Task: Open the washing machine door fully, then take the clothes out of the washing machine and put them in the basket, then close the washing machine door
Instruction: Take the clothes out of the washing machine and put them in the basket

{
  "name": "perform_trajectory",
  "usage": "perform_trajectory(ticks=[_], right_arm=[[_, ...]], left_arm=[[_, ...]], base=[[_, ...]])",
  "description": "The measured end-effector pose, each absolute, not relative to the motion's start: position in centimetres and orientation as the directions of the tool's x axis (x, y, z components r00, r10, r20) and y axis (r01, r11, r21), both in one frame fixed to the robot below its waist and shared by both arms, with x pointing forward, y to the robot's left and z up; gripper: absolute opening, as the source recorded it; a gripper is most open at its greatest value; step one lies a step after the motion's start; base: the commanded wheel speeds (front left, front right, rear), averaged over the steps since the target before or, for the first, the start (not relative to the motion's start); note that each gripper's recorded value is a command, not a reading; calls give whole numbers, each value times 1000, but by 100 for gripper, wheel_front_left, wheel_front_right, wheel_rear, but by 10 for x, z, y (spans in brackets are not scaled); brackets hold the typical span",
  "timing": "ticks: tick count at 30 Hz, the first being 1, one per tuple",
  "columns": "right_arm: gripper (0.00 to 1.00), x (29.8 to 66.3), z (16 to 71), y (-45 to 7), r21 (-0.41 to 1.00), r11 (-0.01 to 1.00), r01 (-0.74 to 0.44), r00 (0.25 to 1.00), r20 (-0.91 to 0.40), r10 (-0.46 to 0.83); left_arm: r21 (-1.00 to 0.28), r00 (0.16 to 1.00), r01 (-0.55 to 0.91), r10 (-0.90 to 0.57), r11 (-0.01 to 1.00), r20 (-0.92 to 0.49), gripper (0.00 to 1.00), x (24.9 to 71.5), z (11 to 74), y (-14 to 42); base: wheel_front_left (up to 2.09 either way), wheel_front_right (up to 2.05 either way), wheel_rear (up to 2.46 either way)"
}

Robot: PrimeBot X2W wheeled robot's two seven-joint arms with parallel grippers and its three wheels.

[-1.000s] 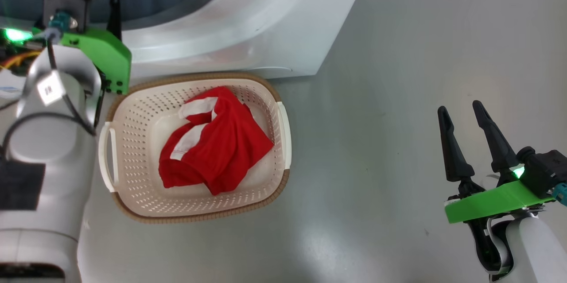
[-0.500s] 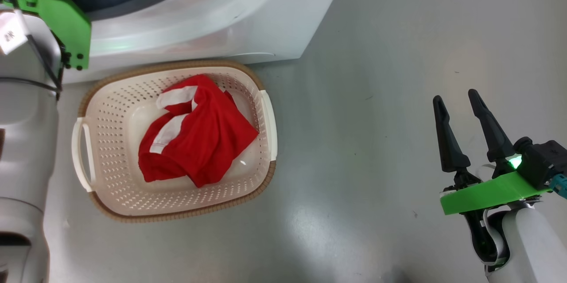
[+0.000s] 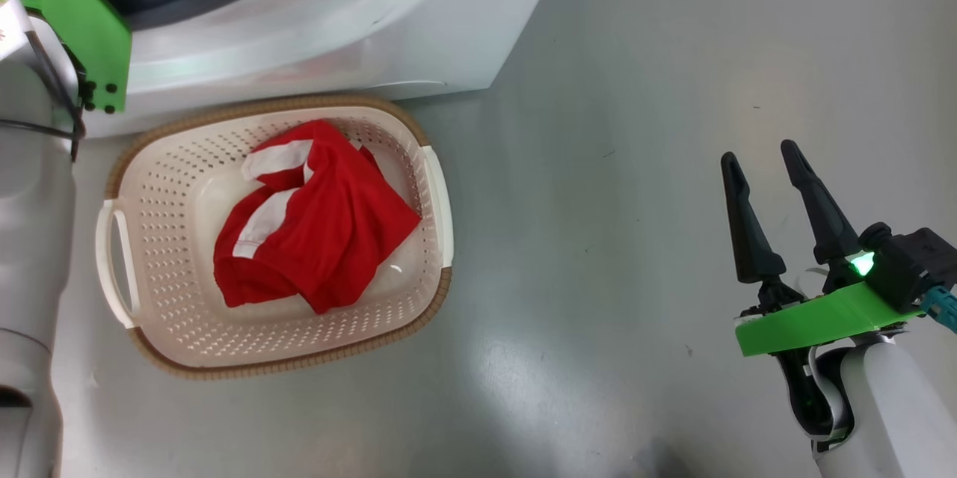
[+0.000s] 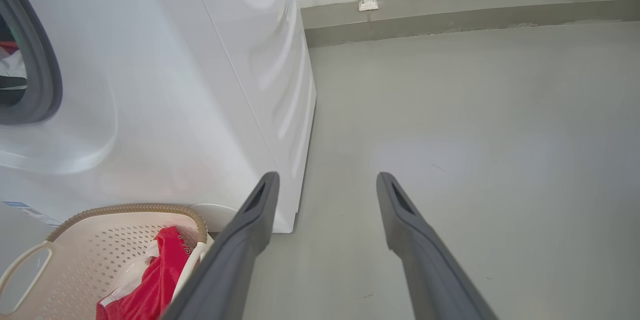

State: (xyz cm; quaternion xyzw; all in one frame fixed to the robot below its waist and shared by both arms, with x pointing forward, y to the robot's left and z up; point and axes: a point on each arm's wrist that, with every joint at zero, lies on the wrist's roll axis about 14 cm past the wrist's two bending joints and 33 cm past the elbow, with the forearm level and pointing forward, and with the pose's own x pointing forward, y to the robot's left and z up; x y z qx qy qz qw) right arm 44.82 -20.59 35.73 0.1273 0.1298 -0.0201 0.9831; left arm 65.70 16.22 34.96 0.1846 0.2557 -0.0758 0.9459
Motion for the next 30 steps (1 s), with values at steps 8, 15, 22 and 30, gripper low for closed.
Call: perform_trajectory(ticks=[8, 15, 22, 30], right_arm=[[100, 446, 358, -210, 239, 968, 81, 965, -261, -16], [100, 446, 358, -211, 238, 968, 83, 965, -262, -19], [100, 447, 358, -209, 241, 967, 80, 965, -260, -15], [100, 451, 367, -206, 249, 966, 67, 972, -235, -7]], left_arm=[[343, 862, 235, -32, 910, -506, 73, 660, 350, 165], [375, 858, 229, -4, 898, -514, 26, 660, 348, 174], [371, 871, 215, -6, 903, -492, 0, 660, 352, 176], [285, 933, 162, -52, 945, -356, 0, 664, 385, 162]], base=[[0, 0, 0], [0, 0, 0], [0, 0, 0], [0, 0, 0]])
